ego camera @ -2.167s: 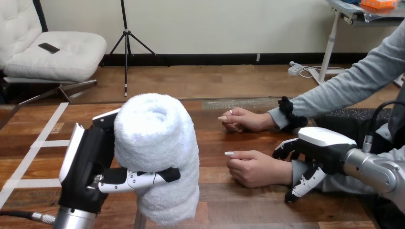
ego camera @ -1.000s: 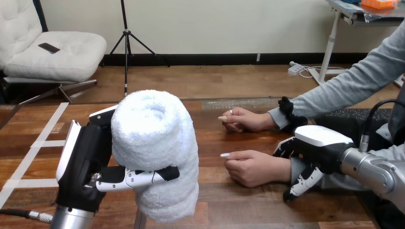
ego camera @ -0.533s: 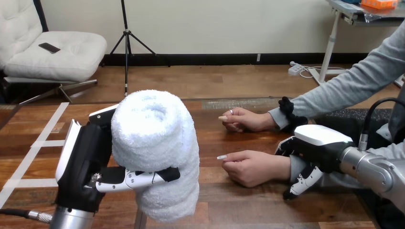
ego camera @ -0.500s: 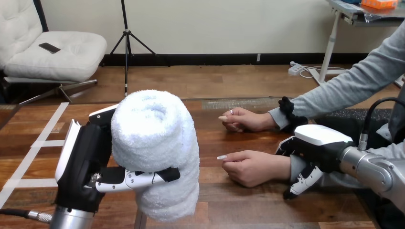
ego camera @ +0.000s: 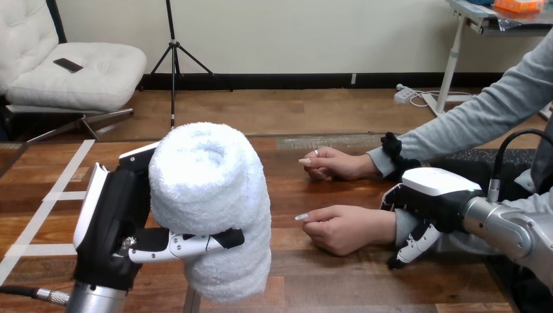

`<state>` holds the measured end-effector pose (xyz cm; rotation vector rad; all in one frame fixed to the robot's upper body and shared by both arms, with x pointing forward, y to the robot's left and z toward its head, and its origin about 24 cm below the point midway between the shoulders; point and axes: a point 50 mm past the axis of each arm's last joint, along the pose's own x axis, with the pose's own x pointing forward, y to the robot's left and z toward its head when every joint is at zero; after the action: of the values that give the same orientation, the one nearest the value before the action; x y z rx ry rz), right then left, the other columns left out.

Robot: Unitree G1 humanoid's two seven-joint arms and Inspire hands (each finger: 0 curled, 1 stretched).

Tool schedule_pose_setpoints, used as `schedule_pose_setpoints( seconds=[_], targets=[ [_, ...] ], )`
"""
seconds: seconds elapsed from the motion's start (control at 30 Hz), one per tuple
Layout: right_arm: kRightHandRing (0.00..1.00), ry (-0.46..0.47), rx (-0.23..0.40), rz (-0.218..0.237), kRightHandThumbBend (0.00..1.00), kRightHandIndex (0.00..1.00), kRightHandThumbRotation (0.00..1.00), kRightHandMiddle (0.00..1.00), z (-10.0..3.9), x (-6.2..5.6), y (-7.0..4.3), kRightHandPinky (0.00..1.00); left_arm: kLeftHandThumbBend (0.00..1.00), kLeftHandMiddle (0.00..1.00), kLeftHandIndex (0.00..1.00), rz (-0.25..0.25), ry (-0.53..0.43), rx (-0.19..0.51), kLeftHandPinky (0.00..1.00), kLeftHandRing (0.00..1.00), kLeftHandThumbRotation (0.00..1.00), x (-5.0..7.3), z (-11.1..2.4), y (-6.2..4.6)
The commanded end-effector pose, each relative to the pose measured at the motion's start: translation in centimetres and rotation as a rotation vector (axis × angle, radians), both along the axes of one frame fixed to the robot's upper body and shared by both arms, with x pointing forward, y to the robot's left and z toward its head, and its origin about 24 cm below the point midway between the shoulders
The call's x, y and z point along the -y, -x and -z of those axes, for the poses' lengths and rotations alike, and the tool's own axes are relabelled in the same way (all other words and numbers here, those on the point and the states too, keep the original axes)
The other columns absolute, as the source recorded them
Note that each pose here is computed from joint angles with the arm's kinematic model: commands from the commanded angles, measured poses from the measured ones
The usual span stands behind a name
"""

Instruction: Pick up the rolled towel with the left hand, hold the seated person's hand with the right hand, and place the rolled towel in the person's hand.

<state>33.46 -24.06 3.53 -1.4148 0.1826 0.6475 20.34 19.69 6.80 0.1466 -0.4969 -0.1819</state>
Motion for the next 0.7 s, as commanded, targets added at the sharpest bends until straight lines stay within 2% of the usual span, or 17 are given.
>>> schedule_pose_setpoints(
  seconds=[0.0,0.23,0.67],
  targets=[
    [0.55,0.003,0.041,0.007,0.89,0.62,0.26,0.6,-1.89,-0.81,-1.67,0.5,0.62,0.33,0.35,-0.005,0.011,0.109,0.2,0.26,0.0,-0.2,-1.87,-0.22],
    [0.52,-0.013,0.039,0.03,0.89,0.6,0.24,0.57,-1.79,-0.67,-1.67,0.47,0.63,0.33,0.35,-0.013,0.007,0.111,0.21,0.26,0.0,-0.25,-1.9,-0.13],
    [0.42,-0.045,0.062,0.024,0.88,0.5,0.18,0.48,-1.82,-0.66,-1.51,0.37,0.63,0.33,0.35,-0.014,0.011,0.108,0.2,0.26,0.0,-0.27,-1.9,-0.1]
  ],
)
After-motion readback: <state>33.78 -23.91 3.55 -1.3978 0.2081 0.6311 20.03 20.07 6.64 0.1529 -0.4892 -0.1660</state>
